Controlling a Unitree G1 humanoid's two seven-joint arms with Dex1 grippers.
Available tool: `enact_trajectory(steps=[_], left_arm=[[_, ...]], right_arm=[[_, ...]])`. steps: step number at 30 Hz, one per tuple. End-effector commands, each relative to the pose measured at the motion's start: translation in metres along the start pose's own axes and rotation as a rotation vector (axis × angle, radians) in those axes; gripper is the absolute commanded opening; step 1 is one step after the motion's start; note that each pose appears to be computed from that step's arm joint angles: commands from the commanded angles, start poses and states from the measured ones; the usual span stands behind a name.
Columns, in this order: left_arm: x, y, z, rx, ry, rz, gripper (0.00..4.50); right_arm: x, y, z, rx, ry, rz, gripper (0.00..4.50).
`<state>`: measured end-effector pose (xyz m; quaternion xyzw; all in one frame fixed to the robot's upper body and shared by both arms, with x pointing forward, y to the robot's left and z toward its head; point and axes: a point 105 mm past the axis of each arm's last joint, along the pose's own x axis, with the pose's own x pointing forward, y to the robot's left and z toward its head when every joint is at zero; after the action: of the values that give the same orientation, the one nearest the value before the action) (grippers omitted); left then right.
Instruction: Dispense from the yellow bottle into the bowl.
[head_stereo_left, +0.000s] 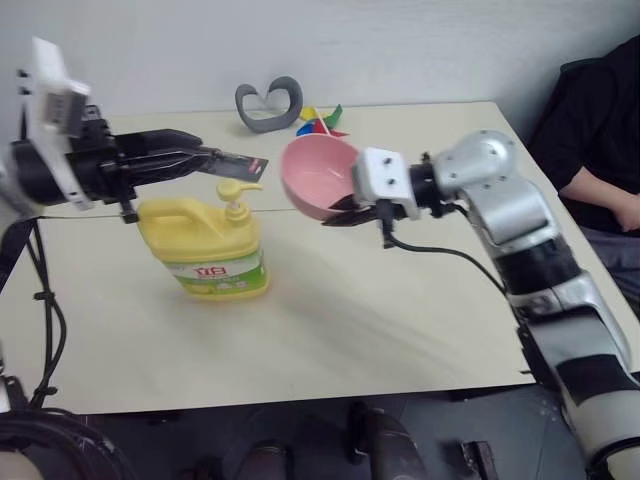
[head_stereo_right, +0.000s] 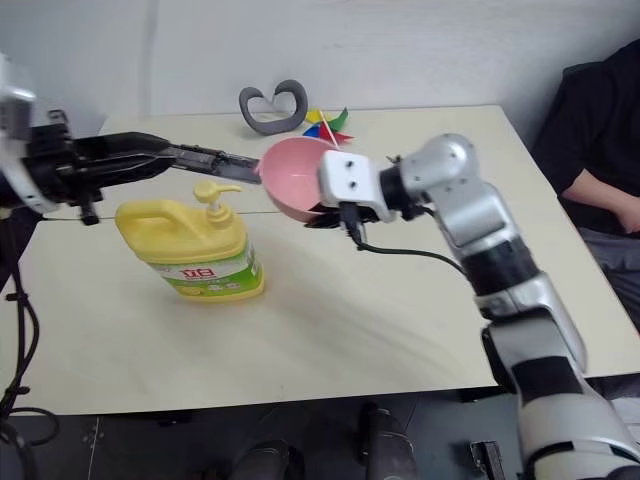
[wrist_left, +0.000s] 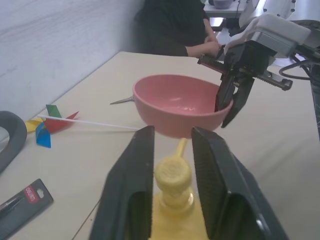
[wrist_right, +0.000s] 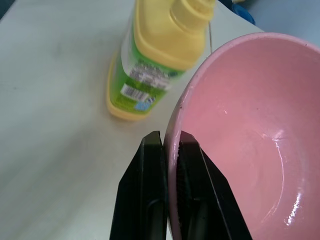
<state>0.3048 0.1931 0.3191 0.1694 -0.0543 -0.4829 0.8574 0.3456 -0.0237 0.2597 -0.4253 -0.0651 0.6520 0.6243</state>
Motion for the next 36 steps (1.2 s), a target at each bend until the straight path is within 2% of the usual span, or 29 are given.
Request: enact_trajectory(steps=[1,6,17,21,29,36], left_arm=[[0.005,0.003,0.007,0.053,-0.008,-0.008,0.25],[0.007,0.000,0.010,0.061,-0.017,-0.027,0.25],[-0.010,-0.009,0.007,0.079,0.032,-0.058,0.25],[-0.010,-0.008,0.003,0.079,0.056,-0.058,0.25],[-0.003,-0.001,0.015,0.118,0.004,-0.021,0.25],[-0.001,-0.003,0.004,0.124,0.048,-0.040,0.25]], right_arm=[[0.006,-0.010,0.009,-0.071,0.008,0.015,0.00],[0.011,-0.011,0.005,-0.104,0.026,0.048,0.00],[0.016,-0.012,0.033,-0.189,-0.001,0.133,0.00],[0.020,-0.009,0.034,-0.202,-0.001,0.155,0.00],[0.025,-0.009,0.036,-0.209,-0.005,0.165,0.00],[0.019,-0.011,0.032,-0.215,0.020,0.167,0.00]])
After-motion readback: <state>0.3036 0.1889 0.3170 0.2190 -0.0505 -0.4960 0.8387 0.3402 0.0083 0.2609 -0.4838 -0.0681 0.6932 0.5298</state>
